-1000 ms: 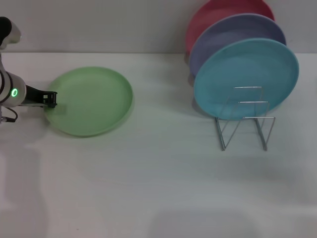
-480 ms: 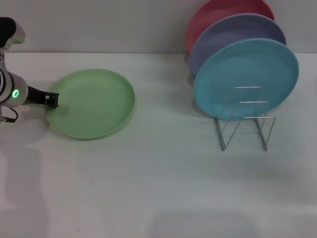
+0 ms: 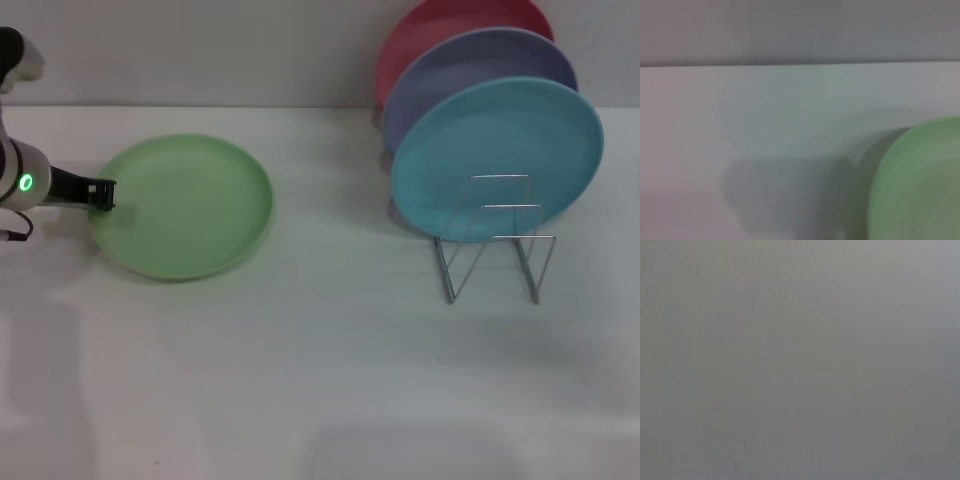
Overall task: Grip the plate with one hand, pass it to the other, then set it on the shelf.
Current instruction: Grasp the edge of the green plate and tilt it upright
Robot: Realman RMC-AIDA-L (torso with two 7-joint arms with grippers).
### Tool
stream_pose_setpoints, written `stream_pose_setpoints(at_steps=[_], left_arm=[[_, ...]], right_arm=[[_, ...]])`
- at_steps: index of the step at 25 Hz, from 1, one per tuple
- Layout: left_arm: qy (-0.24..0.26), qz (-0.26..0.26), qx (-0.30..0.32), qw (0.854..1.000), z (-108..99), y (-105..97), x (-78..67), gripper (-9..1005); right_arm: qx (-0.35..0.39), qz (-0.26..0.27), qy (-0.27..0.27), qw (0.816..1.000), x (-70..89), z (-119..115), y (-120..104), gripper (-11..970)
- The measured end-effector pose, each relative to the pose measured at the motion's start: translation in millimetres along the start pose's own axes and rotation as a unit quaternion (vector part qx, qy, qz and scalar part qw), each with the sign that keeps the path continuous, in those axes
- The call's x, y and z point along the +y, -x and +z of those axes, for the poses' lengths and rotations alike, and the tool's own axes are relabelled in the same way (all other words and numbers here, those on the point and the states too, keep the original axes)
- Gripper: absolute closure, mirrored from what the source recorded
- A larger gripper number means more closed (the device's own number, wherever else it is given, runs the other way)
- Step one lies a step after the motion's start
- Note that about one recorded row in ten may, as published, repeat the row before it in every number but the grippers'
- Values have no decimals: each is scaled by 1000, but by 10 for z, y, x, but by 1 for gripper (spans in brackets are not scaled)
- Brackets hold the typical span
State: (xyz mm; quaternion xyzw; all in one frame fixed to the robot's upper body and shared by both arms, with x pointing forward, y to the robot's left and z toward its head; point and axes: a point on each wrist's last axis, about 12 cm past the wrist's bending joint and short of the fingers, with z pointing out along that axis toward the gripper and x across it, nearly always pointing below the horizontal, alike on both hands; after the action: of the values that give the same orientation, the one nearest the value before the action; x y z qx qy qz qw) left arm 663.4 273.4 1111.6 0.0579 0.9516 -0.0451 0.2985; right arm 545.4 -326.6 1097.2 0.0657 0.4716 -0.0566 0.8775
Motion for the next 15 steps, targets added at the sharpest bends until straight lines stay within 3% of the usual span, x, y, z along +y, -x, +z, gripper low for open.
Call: stream_pose_setpoints(at_steps=[15], left_arm=[[-110, -58, -63, 990, -285, -31, 165, 955]], right_arm=[[2, 0, 1, 1000, 5, 6, -6, 352]])
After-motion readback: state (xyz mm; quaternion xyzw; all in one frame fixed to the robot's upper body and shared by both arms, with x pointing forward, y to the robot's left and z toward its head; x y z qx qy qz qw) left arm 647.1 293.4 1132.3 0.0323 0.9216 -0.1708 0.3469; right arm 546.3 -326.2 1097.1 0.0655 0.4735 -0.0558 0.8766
